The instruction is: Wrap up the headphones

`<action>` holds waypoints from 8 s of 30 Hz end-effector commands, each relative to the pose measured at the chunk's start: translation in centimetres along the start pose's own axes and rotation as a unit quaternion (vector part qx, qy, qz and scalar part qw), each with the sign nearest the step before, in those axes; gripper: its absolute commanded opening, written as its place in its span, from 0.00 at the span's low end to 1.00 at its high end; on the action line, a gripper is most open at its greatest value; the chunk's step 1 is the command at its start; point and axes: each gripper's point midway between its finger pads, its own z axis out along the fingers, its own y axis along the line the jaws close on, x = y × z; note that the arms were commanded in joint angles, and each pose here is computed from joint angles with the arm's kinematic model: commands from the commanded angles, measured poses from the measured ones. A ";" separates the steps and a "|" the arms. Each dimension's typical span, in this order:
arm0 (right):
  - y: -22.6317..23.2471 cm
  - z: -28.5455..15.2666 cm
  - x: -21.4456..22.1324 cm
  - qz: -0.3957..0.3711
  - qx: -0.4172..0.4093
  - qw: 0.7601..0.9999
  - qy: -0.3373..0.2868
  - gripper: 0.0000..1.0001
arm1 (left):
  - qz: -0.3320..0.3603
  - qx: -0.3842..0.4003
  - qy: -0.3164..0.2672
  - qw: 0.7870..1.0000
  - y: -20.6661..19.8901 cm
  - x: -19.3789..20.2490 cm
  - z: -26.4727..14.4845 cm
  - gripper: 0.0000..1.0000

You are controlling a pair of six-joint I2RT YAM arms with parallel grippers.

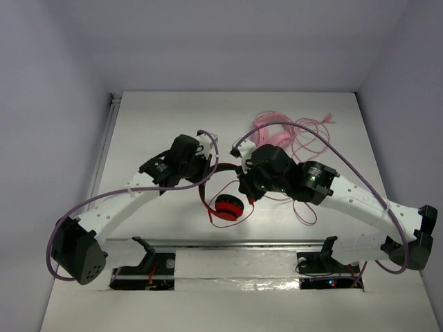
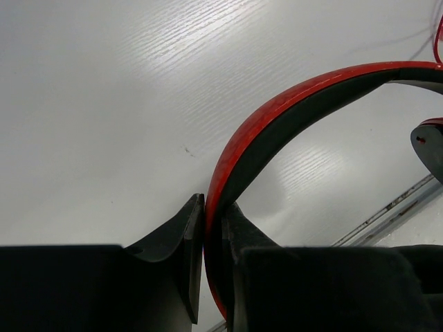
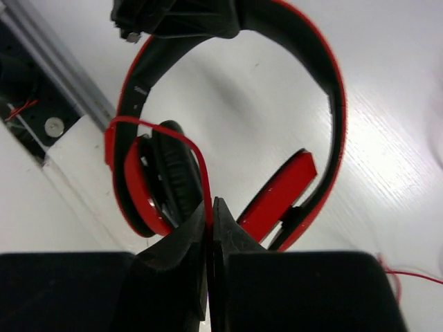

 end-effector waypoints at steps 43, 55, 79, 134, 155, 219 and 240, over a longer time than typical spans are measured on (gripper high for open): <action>-5.3 -7.3 -3.9 0.142 0.066 0.936 -0.314 0.61 | -0.027 0.131 -0.195 0.972 -4.6 -9.4 -8.9 0.00; -5.0 -10.6 -4.2 0.160 0.031 0.909 -0.383 0.76 | -0.093 0.067 -0.263 0.958 -0.7 -12.0 -12.2 0.00; -8.7 -2.1 -3.2 0.181 -0.021 0.914 -0.362 0.48 | -0.127 0.052 -0.304 0.943 0.5 -14.1 -15.2 0.00; -2.2 -5.2 -7.7 0.215 -0.172 0.863 -0.423 0.00 | -0.250 0.056 -0.313 0.914 2.4 -12.8 -9.8 0.00; -6.6 -4.4 -8.1 0.217 -0.038 0.879 -0.424 0.03 | -0.219 0.191 -0.218 0.932 -2.6 -10.7 -8.1 0.00; -4.5 -2.0 -4.3 0.180 -0.090 0.913 -0.354 0.22 | -0.292 0.100 -0.275 0.911 3.8 -11.7 -9.1 0.00; -2.9 -7.0 -11.8 0.206 -0.144 0.863 -0.438 0.55 | -0.300 0.081 -0.261 0.914 4.0 -9.5 -6.8 0.00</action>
